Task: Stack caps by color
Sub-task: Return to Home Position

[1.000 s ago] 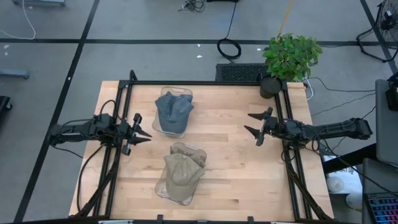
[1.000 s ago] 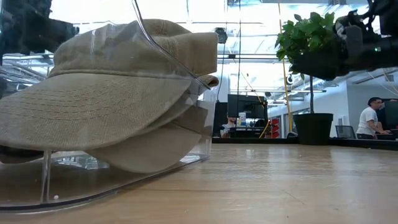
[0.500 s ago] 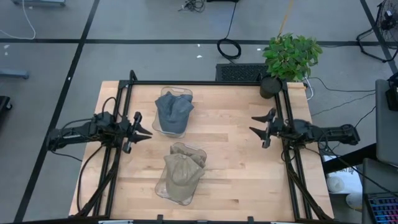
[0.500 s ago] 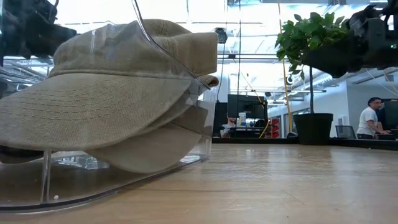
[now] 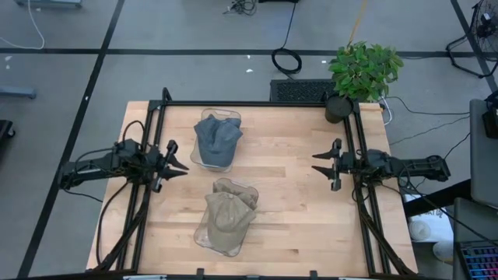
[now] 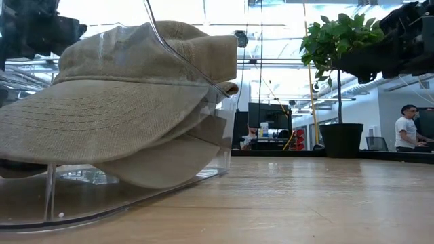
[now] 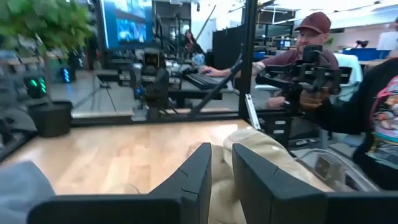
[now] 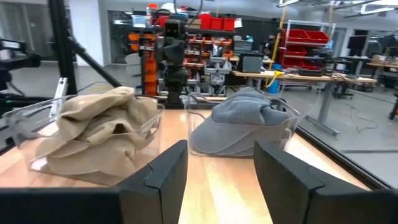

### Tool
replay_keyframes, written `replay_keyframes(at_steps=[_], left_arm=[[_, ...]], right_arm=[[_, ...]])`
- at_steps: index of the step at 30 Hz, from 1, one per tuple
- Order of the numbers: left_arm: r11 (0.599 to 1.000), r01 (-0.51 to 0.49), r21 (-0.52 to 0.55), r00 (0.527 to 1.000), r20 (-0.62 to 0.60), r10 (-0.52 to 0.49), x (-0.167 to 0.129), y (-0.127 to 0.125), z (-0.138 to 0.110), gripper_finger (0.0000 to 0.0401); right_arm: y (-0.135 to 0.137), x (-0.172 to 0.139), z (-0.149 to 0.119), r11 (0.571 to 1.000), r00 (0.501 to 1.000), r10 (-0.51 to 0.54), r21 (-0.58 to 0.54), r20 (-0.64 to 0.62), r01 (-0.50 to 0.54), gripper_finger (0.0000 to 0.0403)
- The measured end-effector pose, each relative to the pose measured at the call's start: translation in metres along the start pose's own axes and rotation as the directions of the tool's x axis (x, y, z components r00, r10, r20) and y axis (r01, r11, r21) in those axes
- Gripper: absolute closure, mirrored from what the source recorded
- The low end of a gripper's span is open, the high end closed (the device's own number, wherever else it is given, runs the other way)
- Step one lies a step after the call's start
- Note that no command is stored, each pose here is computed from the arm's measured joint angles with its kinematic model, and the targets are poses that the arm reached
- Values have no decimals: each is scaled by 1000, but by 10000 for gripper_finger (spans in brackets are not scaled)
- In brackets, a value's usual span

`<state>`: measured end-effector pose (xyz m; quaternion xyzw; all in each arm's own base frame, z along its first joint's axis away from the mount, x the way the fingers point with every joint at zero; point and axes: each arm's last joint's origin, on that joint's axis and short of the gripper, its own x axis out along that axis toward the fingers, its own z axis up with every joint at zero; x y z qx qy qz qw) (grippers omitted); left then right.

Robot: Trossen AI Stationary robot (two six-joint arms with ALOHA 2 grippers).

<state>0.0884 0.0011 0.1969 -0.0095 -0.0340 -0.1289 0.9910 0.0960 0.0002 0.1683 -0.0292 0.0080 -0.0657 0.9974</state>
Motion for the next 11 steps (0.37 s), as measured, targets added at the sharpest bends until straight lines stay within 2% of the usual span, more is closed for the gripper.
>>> replay_keyframes(at_steps=[4,11], left_arm=[[999,11,-43,998,-54,-13,0,0,-6,329],[1000,-9,-22,998,-63,8,0,0,-6,329]], right_arm=[[0,0,1,1000,1000,12,-11,9,-12,239],[0,0,4,1000,999,7,-3,47,-7,237]])
